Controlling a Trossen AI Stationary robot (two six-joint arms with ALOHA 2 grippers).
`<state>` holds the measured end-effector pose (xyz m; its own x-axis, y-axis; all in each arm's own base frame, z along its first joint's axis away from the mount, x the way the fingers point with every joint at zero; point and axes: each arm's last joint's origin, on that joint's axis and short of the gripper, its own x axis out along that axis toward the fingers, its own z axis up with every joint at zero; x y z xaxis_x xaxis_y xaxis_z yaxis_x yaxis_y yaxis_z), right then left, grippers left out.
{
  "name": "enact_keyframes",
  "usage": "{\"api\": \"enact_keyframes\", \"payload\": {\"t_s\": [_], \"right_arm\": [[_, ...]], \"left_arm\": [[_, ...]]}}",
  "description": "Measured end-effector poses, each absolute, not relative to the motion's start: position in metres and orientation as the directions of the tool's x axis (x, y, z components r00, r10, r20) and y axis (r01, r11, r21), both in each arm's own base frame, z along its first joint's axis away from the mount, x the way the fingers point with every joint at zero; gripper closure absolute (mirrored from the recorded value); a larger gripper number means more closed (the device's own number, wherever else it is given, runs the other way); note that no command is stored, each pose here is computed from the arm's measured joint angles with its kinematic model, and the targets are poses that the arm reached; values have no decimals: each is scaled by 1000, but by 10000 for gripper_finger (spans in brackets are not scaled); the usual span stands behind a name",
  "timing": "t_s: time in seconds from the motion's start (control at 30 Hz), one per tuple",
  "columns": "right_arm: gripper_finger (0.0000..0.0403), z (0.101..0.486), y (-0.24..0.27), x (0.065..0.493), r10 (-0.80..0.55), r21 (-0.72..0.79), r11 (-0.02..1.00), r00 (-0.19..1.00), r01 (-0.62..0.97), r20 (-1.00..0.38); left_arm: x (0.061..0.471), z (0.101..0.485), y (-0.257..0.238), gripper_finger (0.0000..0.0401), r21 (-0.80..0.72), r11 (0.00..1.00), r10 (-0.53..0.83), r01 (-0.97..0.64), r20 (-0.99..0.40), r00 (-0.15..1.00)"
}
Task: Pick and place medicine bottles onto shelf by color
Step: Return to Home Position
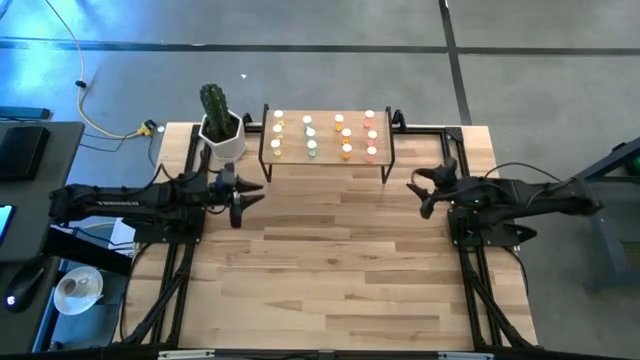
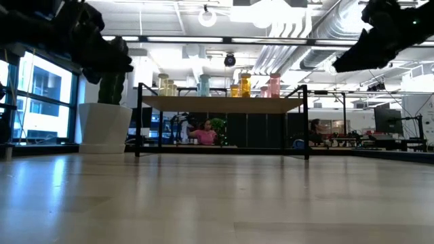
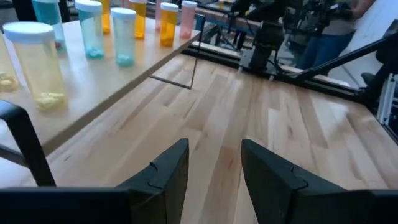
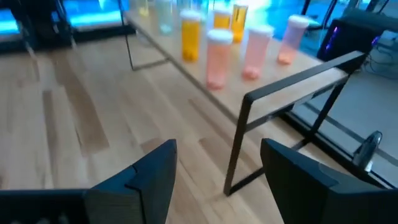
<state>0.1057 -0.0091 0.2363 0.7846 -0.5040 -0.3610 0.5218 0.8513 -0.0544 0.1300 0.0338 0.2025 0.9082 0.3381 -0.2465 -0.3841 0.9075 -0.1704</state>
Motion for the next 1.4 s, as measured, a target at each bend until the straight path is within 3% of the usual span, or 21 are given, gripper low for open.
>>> {"api": "enact_keyframes", "payload": {"t_s": [0.47, 0.73, 1.4], "right_arm": [[179, 207, -9, 88, -463, 111, 871, 875, 479, -145], [179, 170, -9, 93, -453, 151, 871, 884, 466, -118], [179, 171, -8, 93, -421, 148, 889, 901, 433, -106]], "left_arm": [[119, 172, 29, 263, -186, 920, 322, -345, -145, 936], [117, 165, 28, 263, -185, 928, 317, -324, -71, 946], [117, 158, 28, 263, -98, 939, 317, -329, -117, 941]]}}
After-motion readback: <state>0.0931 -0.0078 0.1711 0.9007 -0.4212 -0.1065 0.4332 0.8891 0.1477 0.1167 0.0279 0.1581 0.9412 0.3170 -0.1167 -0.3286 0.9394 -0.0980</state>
